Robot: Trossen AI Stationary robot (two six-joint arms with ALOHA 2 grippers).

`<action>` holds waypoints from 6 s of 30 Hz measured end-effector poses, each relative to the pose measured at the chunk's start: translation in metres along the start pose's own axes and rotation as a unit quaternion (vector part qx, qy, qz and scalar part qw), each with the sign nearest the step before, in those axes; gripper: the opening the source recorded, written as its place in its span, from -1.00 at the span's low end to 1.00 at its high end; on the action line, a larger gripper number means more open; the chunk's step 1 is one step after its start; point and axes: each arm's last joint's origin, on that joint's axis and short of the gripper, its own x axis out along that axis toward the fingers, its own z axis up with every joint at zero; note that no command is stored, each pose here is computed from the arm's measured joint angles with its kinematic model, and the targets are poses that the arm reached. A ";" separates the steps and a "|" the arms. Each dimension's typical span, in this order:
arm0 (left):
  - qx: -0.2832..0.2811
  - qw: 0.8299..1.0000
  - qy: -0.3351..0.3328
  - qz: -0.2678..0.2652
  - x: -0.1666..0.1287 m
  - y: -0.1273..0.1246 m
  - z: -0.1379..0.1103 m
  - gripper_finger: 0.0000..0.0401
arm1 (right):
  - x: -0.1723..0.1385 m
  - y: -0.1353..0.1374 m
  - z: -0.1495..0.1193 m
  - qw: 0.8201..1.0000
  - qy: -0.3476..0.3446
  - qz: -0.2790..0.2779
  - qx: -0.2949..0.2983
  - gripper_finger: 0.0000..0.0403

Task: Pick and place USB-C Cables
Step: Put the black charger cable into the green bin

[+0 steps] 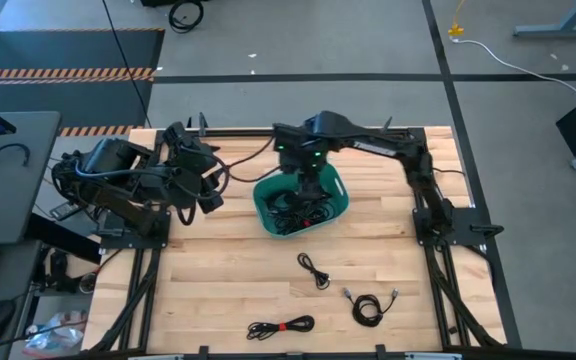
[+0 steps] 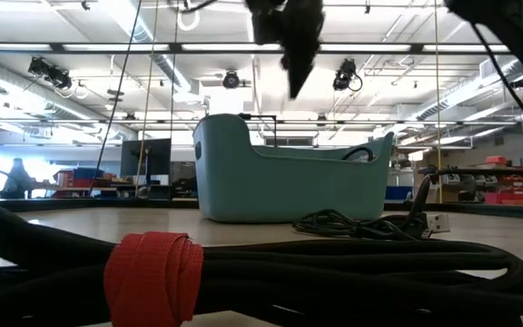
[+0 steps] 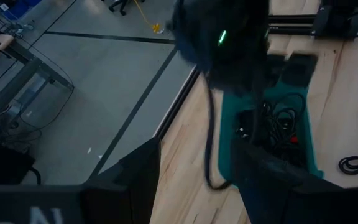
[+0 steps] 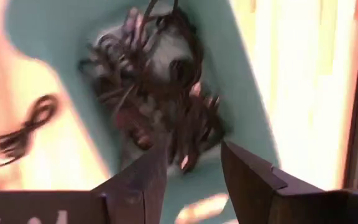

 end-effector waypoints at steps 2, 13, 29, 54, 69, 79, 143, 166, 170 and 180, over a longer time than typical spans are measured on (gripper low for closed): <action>0.000 1.000 0.000 0.000 0.000 0.000 0.000 -0.01 | -0.017 0.005 -0.006 0.999 -0.023 0.009 0.031 -0.22; 0.005 1.000 0.000 0.000 0.000 0.000 0.000 -0.01 | -0.100 0.057 -0.049 0.983 -0.116 0.098 0.104 -0.22; 0.005 1.000 0.000 0.000 0.000 0.000 0.000 -0.01 | -0.130 0.149 -0.086 0.969 -0.123 0.123 0.176 -0.22; -0.003 1.000 0.000 0.000 0.001 -0.001 0.000 -0.01 | 0.028 0.284 -0.157 0.945 0.122 0.081 0.292 -0.21; 0.018 0.999 0.019 -0.048 0.000 -0.004 -0.001 -0.01 | 0.108 0.288 -0.190 0.909 0.163 0.082 0.374 0.23; 0.027 0.998 0.018 -0.048 0.000 -0.004 -0.001 -0.01 | 0.136 0.279 -0.212 0.912 0.184 0.050 0.364 0.23; -0.001 0.999 0.018 -0.048 0.000 -0.004 -0.001 -0.01 | -0.004 0.057 -0.076 0.949 -0.233 0.036 0.209 -0.89; -0.012 0.999 0.016 -0.046 0.000 -0.004 0.000 -0.01 | 0.070 0.026 -0.025 0.952 -0.233 0.103 0.171 -0.89; -0.012 0.999 0.016 -0.046 0.000 -0.004 0.000 -0.01 | 0.081 0.025 -0.014 0.954 -0.228 0.100 0.165 -0.89; -0.012 0.999 0.016 -0.046 0.000 -0.004 0.000 -0.01 | 0.115 0.023 0.011 0.980 -0.129 0.042 0.146 -0.89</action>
